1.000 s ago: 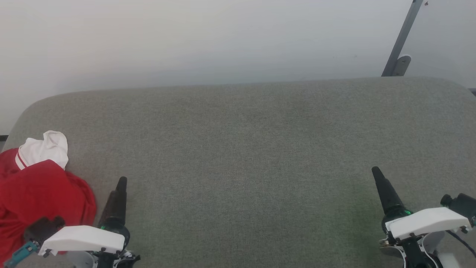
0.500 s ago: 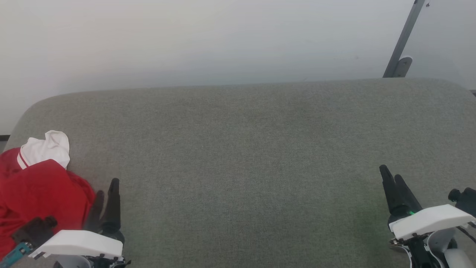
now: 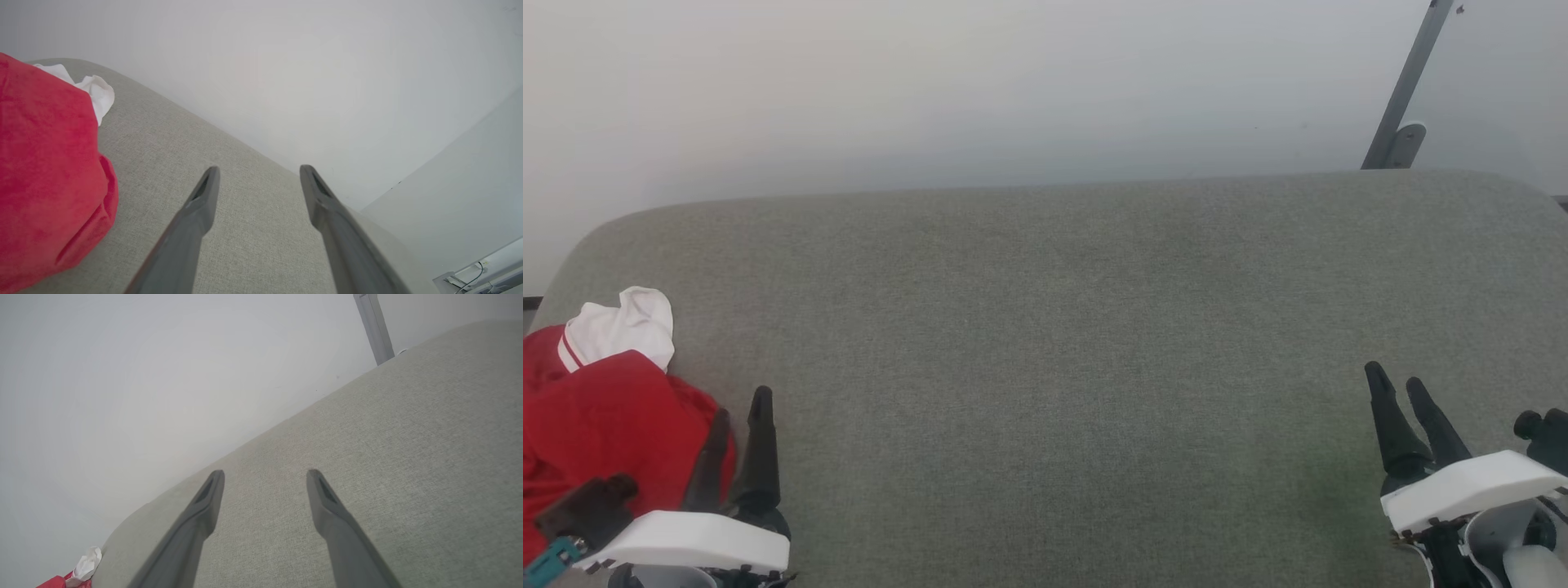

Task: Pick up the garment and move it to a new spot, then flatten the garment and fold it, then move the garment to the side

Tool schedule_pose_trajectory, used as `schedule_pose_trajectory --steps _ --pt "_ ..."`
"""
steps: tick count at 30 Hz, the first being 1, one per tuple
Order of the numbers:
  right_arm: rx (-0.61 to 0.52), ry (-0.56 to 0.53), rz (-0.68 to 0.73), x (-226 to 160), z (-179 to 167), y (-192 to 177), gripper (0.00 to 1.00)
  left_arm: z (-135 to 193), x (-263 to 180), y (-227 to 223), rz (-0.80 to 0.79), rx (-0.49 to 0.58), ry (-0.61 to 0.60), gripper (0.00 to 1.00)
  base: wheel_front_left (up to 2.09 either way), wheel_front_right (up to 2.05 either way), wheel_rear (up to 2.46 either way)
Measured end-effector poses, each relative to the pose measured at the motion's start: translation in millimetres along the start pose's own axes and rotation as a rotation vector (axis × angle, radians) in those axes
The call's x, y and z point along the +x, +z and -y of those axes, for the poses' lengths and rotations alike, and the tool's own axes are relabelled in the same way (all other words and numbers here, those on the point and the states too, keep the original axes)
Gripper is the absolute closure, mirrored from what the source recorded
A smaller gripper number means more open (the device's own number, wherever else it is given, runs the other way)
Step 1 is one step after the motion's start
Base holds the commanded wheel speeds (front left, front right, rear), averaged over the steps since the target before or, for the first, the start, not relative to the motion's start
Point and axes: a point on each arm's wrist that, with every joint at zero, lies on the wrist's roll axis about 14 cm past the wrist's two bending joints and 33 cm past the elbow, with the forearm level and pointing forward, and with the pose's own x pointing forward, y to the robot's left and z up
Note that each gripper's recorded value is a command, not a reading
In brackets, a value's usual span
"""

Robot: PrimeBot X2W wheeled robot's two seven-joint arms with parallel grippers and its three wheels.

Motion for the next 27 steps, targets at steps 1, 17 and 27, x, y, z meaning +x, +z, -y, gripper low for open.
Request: schedule_pose_trajectory --steps 1,17,27 --pt "-0.010 0.001 0.002 -0.1 0.1 0.6 0.00 0.6 0.1 0.5 0.004 0.007 -0.003 0.00 0.00 0.00 0.00" --pt "-0.164 0.016 0.021 -1.2 0.1 6.7 0.00 3.4 -3.5 4.6 0.030 0.163 -0.033 0.00 0.00 0.00 0.00" --pt "-0.242 0.033 0.034 -0.9 -2.9 10.5 0.00 7.2 -3.9 8.3 0.048 0.238 -0.054 0.00 0.00 0.00 0.00"
